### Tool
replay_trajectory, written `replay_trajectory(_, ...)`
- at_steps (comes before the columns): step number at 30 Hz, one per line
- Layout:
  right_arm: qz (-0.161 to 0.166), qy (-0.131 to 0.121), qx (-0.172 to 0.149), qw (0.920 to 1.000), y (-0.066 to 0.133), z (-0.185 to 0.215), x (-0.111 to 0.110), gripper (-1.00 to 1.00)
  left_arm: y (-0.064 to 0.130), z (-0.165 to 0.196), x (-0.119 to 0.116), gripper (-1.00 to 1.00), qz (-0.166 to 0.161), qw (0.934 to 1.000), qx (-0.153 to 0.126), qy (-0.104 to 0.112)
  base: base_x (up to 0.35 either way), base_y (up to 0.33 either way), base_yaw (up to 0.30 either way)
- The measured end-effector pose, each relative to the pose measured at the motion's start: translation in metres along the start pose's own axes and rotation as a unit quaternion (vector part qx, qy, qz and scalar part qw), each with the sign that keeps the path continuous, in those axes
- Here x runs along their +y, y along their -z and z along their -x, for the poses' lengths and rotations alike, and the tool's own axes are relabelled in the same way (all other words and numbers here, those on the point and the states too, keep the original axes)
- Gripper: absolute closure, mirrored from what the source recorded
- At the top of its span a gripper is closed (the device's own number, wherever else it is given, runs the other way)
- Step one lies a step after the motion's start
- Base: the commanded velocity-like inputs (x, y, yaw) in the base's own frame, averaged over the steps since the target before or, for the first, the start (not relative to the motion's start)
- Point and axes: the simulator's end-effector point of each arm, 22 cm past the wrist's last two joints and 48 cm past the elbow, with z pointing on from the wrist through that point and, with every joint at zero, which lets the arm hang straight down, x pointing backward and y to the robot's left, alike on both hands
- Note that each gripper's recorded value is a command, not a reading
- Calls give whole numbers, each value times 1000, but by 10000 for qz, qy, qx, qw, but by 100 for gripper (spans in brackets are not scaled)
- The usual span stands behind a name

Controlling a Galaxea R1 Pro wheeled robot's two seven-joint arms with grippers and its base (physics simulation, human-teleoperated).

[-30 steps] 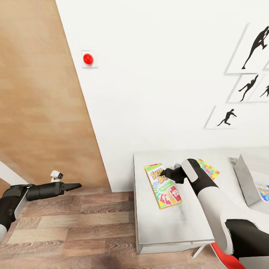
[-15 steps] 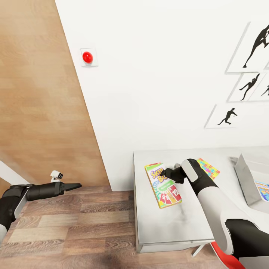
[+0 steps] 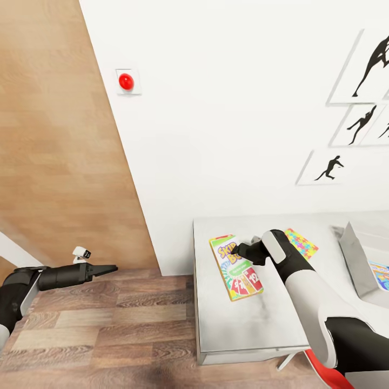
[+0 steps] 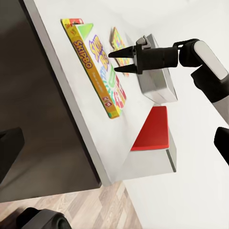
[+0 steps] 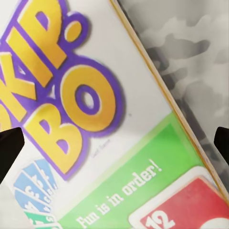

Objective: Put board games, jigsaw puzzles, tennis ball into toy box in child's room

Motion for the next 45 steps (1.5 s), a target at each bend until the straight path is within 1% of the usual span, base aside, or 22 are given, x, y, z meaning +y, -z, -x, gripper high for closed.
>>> replay_trajectory(15, -27, -23, 58, 10000, -7, -3, -4, -100, -1, -3, 6, -100, 11, 10000, 22, 60, 0, 0, 0)
replay_trajectory(30, -38, -26, 64, 10000, -8, -3, -6, -100, -2, -4, 7, -100, 13, 10000, 25, 70, 0, 1, 0)
replay_trajectory(45, -37, -17, 68, 10000, -8, -4, -5, -100, -2, -4, 7, -100, 9, 10000, 31, 70, 0, 133, 0)
